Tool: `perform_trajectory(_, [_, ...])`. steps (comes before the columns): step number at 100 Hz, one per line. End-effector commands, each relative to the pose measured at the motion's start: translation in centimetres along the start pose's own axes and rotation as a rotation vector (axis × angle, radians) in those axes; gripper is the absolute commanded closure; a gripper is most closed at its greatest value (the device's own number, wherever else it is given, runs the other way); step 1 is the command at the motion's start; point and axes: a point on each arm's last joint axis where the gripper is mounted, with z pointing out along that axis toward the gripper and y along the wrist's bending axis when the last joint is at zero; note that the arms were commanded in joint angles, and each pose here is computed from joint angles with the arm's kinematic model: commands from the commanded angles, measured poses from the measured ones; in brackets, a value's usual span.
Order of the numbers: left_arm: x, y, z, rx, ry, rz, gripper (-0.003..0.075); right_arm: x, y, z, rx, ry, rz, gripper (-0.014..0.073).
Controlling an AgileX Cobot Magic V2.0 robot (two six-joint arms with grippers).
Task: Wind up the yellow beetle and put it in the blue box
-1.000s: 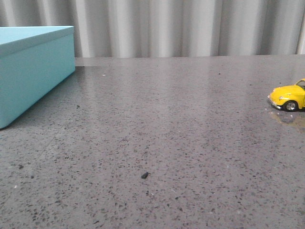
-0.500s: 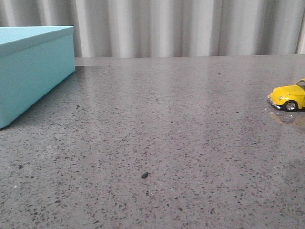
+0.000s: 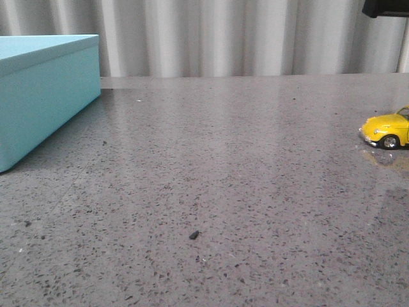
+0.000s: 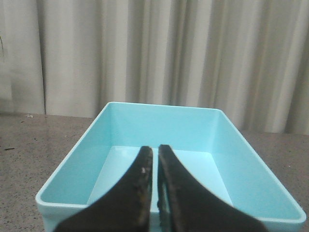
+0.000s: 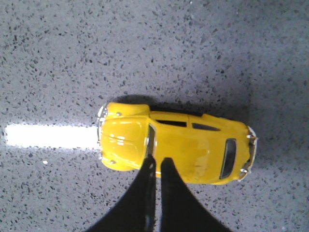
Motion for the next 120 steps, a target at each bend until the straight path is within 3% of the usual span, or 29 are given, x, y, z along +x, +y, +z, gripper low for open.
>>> perform_trajectory(1, [-1.7, -0.2, 0.1, 0.013, -0.086, -0.012, 0.0741, -0.5, 0.1, -1.8, -0.009, -0.076, 0.002, 0.0656])
perform_trajectory(101, [-1.7, -0.2, 0.1, 0.013, -0.086, -0.012, 0.0741, -0.9, -0.4, 1.0, 0.044, 0.015, -0.005, 0.0656])
perform_trajectory(120, [-1.7, -0.2, 0.1, 0.013, -0.086, -0.012, 0.0741, -1.0, -1.7, 0.9, 0.062, 0.015, 0.029, 0.0656])
